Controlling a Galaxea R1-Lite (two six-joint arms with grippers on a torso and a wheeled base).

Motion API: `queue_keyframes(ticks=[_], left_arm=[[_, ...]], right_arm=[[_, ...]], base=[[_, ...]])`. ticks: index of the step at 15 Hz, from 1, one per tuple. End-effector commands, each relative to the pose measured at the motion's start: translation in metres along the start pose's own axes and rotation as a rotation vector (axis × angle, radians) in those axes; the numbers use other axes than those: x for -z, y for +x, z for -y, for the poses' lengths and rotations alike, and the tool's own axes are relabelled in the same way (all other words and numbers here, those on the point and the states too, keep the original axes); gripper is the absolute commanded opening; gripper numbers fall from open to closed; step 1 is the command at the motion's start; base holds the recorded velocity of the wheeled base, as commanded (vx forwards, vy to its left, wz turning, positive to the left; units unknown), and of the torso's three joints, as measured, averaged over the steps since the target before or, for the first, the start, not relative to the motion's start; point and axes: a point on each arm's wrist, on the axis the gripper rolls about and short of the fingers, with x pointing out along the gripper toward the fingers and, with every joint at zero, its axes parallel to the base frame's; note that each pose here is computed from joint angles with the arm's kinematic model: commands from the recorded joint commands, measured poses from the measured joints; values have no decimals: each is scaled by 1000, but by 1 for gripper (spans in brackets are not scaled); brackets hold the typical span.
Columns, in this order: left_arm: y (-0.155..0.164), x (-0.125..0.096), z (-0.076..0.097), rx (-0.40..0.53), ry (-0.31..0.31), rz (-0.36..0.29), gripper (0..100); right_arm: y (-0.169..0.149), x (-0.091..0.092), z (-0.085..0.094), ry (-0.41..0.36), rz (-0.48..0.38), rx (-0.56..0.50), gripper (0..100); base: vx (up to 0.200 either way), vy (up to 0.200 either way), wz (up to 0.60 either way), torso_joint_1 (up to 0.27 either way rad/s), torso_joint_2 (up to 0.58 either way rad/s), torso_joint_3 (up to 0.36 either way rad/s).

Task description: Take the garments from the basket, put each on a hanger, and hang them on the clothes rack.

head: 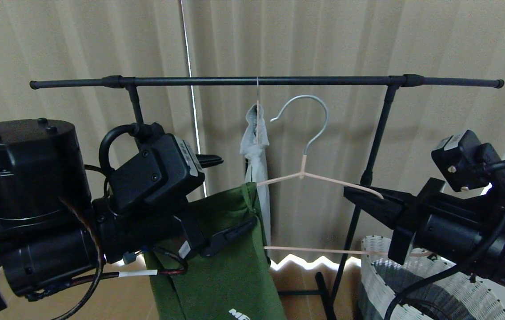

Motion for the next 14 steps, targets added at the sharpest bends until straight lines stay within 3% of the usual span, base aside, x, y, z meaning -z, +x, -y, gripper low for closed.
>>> queue_keyframes(ticks=[1,11,12,14], left_arm=[[1,0,0,1,1,-1,0],[-2,7,5,7,-3,-22,0],[-2,7,4,4,-4,-23,0],[-1,7,4,-3,-8,-29,0]], right_arm=[[-1,-1,-1,-1,4,-6,0],[-6,-4,-3,-4,22,-31,0],[-6,-3,-3,-4,21,-32,100],[-6,-2,-3,-5,14,-27,100]], base=[[0,0,0,0,0,0],[0,0,0,0,0,0],[0,0,0,0,0,0],[0,0,0,0,0,0]])
